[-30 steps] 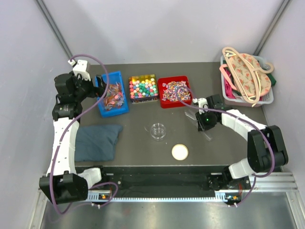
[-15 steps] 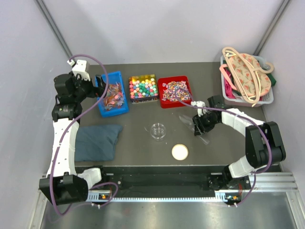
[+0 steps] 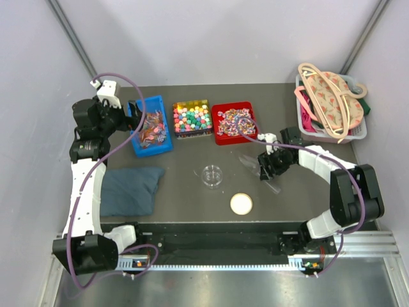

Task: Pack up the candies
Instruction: Pick up the spatula from the center of the board.

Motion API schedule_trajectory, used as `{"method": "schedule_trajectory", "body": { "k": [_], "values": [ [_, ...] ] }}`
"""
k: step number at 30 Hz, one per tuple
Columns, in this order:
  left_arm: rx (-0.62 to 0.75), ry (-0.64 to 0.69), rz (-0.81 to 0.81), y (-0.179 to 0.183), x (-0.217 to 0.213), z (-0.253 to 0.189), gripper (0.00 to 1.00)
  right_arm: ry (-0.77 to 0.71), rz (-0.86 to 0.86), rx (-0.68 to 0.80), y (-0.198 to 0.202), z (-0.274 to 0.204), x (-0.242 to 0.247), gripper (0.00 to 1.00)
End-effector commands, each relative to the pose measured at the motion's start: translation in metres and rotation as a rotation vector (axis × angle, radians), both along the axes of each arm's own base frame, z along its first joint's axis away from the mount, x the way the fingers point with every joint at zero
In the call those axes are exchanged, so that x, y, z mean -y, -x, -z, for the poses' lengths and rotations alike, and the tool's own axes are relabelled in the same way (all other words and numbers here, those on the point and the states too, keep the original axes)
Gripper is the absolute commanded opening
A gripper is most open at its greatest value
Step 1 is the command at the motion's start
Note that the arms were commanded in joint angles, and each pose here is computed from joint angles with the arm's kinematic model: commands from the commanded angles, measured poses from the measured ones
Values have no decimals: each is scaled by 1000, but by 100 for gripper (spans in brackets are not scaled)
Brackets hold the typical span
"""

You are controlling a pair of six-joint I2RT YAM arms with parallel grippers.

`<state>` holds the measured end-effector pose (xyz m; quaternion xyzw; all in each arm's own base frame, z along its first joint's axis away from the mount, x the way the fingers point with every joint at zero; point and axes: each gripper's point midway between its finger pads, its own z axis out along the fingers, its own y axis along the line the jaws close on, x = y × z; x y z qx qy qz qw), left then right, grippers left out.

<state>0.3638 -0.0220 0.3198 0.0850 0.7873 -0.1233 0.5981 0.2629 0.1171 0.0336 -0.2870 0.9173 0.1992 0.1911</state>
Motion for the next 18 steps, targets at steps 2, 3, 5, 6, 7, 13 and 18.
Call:
{"method": "schedule_trajectory", "body": {
  "k": [2,3,5,6,7,13,18],
  "values": [
    [51,4,19,5,5,-15,99,-11,22,124,-25,-18,1,65],
    [47,6,20,5,5,-14,99,-2,27,130,-26,-17,2,65],
    [48,8,21,5,6,-14,99,6,37,137,-28,-16,4,65],
    [47,6,20,5,5,-14,99,16,44,140,-29,-15,6,65],
    [47,7,23,5,6,-13,99,25,48,142,-30,-14,8,65],
    [44,8,23,5,6,-12,99,59,93,170,-40,-13,21,64],
    [44,9,24,4,6,-11,99,9,99,148,-42,-18,21,61]
  ]
}}
